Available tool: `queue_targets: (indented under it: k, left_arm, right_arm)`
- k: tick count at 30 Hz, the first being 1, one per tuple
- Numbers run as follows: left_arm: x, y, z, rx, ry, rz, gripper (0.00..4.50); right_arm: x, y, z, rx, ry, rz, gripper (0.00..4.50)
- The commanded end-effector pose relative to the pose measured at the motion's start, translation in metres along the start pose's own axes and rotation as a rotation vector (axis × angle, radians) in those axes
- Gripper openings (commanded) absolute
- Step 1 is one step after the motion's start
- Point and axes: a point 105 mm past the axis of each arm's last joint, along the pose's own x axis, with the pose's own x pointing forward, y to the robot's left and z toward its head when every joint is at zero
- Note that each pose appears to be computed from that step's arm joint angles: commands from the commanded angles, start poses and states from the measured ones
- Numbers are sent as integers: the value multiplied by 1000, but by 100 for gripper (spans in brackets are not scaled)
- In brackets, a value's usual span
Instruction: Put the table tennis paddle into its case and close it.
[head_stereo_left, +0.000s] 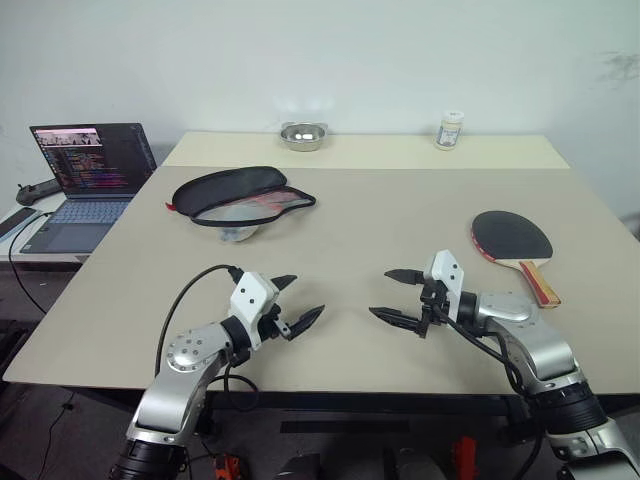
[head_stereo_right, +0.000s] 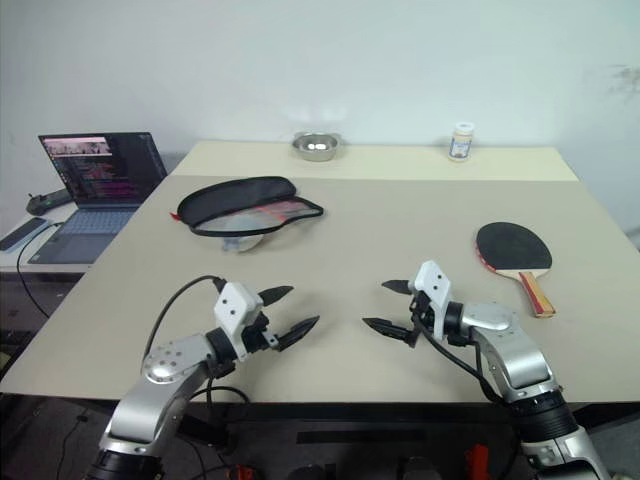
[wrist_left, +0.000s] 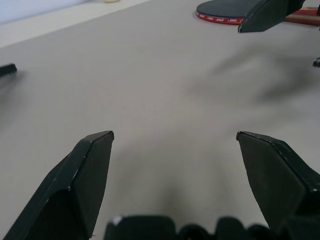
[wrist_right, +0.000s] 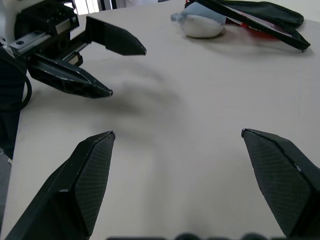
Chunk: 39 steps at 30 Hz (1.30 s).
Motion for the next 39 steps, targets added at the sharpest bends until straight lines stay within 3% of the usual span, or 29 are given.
queue_targets:
  k: [1,14,18,28,33,39]
  left_arm:
    - [0,2,9,27,-35,19,431]
    - [19,17,7,-34,-61,105,431]
    - [20,25,-2,-49,-36,115,431]
    - [64,35,16,-160,-101,195,440]
    - [63,58,22,-215,-153,365,440]
    - [63,62,34,-235,-200,413,440]
  right_arm:
    - [-2,0,12,-30,-24,1,447]
    - [-1,8,27,-63,-51,-3,447]
    - [14,17,38,-74,-88,18,447]
    - [0,13,49,-113,-99,-6,449]
    - [-4,16,66,-141,-116,23,449]
    - [-11,2,66,-166,-89,-34,449]
